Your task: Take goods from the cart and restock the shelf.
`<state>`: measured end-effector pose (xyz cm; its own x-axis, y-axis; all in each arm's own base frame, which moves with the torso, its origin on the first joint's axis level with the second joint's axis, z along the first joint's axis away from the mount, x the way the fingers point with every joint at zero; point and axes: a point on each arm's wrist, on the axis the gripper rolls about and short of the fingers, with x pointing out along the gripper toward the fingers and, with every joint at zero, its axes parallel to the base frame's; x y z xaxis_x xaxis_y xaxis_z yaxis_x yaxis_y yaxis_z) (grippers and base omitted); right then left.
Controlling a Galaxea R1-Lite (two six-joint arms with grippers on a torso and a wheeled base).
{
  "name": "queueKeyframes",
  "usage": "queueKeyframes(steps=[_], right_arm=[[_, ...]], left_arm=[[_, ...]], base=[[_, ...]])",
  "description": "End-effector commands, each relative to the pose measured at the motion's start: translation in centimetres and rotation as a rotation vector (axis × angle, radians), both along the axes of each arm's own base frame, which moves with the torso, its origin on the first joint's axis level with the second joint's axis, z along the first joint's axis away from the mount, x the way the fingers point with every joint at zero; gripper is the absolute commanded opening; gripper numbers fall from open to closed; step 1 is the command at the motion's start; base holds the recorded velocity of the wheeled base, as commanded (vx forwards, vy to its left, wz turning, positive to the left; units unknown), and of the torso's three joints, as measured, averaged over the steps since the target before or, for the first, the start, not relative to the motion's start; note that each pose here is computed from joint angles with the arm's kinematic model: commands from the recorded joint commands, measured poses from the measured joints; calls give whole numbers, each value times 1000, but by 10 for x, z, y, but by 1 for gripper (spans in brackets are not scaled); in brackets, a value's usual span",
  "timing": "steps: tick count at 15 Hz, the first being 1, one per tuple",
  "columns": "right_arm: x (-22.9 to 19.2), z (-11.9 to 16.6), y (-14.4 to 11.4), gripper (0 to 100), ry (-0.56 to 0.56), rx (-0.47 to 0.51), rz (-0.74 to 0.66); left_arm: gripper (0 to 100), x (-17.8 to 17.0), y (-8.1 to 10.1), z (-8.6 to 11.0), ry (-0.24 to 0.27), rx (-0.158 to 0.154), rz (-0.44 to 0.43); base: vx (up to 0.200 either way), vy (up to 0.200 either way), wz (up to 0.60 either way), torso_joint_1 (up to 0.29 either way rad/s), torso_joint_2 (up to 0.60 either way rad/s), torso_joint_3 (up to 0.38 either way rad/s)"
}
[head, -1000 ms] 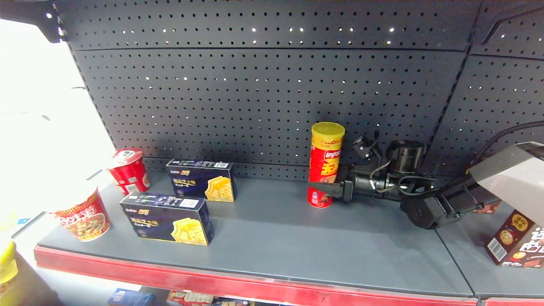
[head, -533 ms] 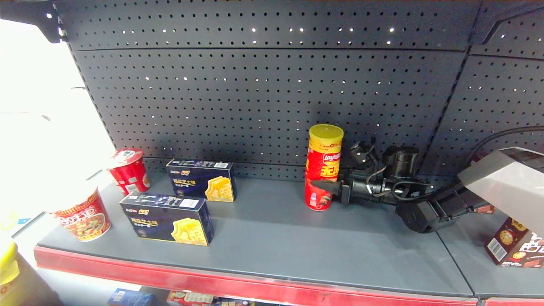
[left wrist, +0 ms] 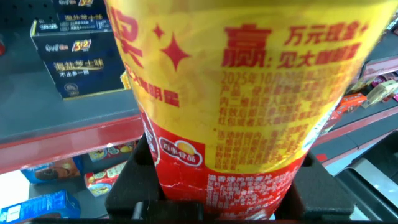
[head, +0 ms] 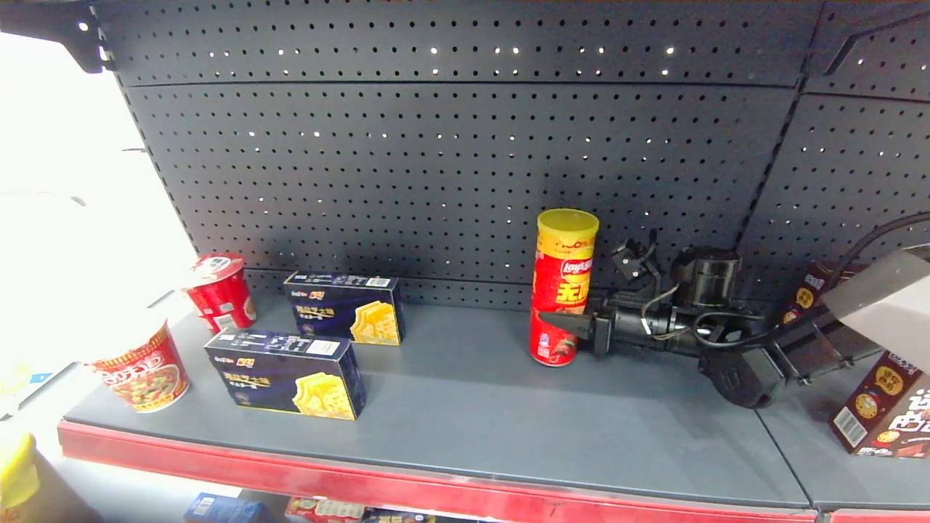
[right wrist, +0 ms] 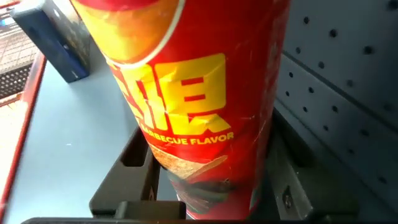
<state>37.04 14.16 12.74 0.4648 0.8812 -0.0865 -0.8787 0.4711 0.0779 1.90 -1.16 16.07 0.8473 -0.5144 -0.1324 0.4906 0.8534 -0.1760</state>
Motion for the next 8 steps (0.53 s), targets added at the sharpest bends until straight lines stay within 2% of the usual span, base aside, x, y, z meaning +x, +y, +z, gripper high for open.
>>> queueKeyframes(steps=[1,3,8], right_arm=[[-33,31,-11,0,-47,10,-14],[-52,40,-17,0,-53,9,-27],[-100,54,-19,0,-83,-14,-219]], left_arm=[[0,-4,1,-3,-20,-4,1],[0,-6,1,0,-34,-8,1],[0,-11,2,-2,-62,-11,7]], base=[[0,0,0,0,0,0],[0,0,0,0,0,0],[0,0,0,0,0,0]])
